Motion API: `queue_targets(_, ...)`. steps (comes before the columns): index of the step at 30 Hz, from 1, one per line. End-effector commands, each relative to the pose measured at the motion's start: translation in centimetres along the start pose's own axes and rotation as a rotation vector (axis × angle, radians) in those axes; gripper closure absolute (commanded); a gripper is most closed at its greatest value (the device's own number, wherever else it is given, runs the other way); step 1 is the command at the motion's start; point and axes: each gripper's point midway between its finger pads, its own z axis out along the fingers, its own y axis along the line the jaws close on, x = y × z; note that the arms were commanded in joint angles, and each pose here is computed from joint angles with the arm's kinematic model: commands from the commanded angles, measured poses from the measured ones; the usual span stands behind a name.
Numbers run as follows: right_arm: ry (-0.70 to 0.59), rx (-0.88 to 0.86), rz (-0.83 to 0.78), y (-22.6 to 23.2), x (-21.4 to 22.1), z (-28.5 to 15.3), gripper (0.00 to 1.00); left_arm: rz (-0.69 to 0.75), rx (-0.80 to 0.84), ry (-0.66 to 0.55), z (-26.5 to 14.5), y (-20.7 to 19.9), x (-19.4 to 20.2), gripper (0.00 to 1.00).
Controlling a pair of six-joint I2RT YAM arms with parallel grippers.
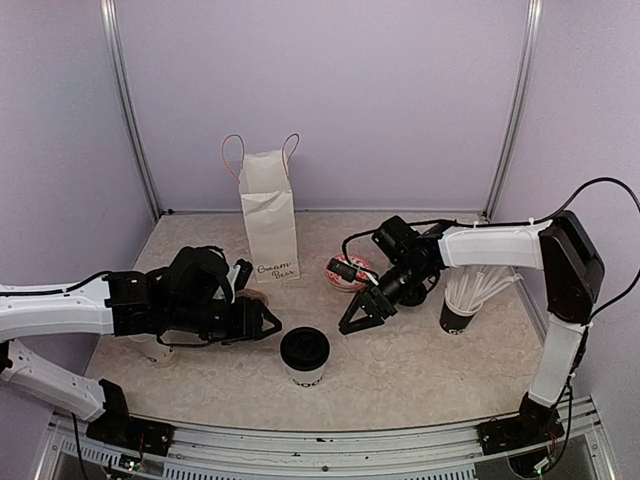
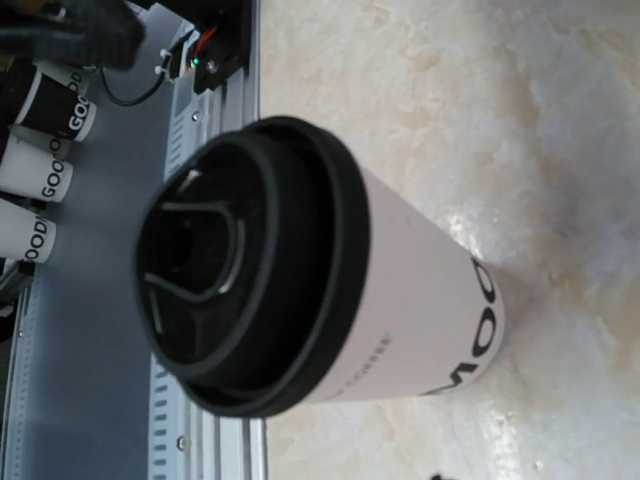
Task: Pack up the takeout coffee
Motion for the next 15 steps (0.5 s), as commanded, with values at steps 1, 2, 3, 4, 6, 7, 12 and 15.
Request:
queue_targets(1, 0.018, -0.041, 0.026, 0.4, -0.1, 0.7, 0.55, -0.033, 0.071, 0.021, 0.7, -1.0, 0.3, 0.47)
queue_targets(2, 0.021, -0.044, 0.03, 0.4, -0.1, 0.8, 0.55, -0.033, 0.071, 0.026, 0.8, -0.9, 0.5, 0.48)
queue_targets(3, 0.024, -0.048, 0.036, 0.3, 0.0, 1.0, 0.55, -0.035, 0.067, 0.029, 0.9, -0.8, 0.6, 0.49)
queue_targets(4, 0.026, -0.052, 0.034, 0.4, 0.0, 1.1, 0.55, -0.038, 0.066, 0.03, 1.0, -0.7, 0.7, 0.51)
queue_targets(6, 0.033, -0.061, 0.04, 0.5, 0.1, 1.3, 0.55, -0.045, 0.066, 0.035, 1.1, -0.4, 0.9, 0.55)
queue_targets(7, 0.035, -0.066, 0.041, 0.6, 0.1, 1.4, 0.54, -0.047, 0.065, 0.039, 1.1, -0.4, 0.9, 0.56)
queue_targets(12, 0.036, -0.081, 0.05, 0.5, 0.0, 1.7, 0.53, -0.067, 0.043, 0.056, 1.6, 0.3, 1.2, 0.61)
queue_targets(15, 0.04, -0.088, 0.06, 0.3, -0.1, 1.9, 0.53, -0.074, 0.042, 0.056, 1.8, 0.5, 1.2, 0.64)
